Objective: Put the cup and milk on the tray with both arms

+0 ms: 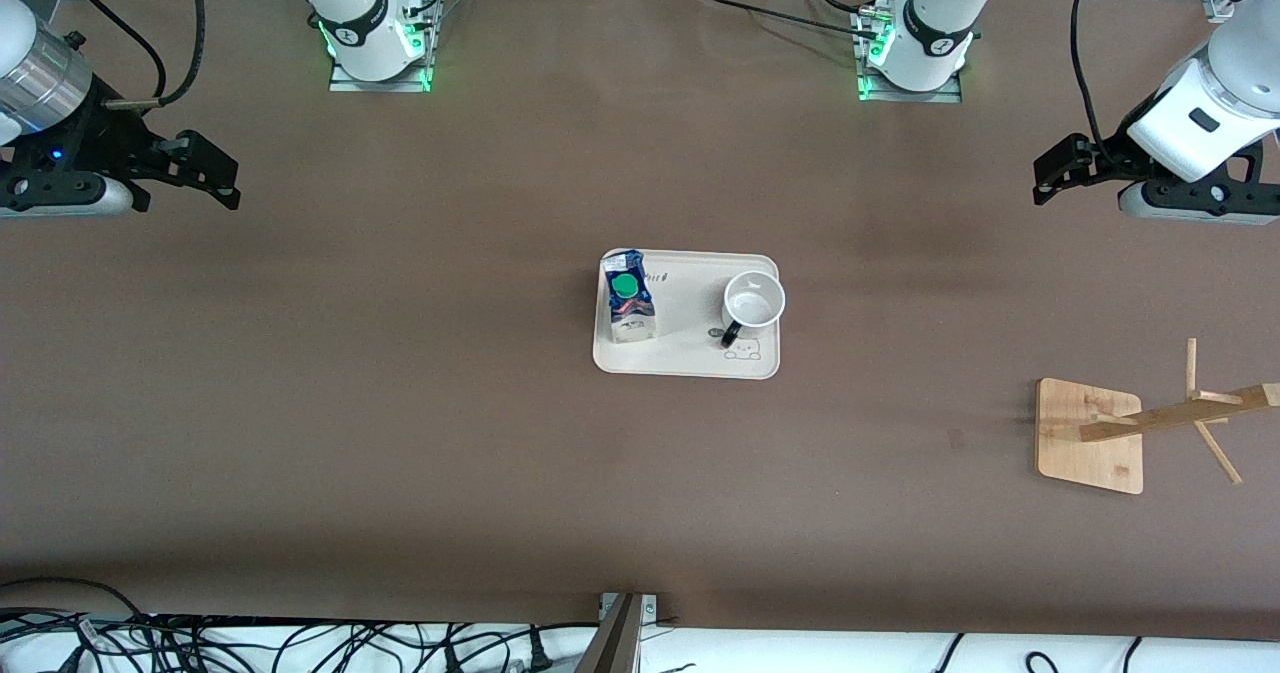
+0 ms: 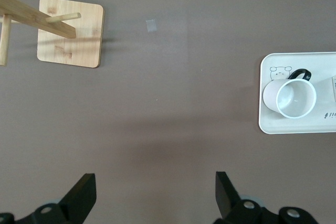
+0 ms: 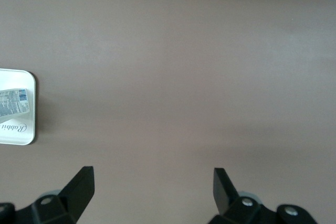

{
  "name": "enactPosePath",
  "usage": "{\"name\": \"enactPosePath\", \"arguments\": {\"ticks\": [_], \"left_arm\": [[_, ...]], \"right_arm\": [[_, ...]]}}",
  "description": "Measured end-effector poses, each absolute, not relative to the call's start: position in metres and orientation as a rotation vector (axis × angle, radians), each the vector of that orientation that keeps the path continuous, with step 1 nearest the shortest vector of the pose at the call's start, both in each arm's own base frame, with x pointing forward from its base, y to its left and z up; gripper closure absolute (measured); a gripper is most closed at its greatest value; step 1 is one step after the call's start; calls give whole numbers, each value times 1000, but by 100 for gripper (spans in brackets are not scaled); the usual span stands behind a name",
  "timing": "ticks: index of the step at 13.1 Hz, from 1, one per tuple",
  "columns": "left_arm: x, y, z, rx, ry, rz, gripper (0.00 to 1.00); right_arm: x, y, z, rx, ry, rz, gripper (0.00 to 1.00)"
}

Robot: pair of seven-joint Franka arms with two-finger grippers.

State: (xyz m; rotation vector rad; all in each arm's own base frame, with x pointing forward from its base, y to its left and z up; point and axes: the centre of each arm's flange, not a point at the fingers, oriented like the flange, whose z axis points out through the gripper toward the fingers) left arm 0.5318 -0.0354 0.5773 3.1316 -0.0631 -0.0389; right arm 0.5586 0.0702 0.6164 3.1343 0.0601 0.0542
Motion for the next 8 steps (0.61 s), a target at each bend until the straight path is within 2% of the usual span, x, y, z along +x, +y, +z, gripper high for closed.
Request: {"name": "enactPosePath", "arguments": {"ticks": [8], "left_arm": [[551,-46,580,3131,-86,-108,0]], "right_arm": [[559,70,616,3134,60,54,0]]}}
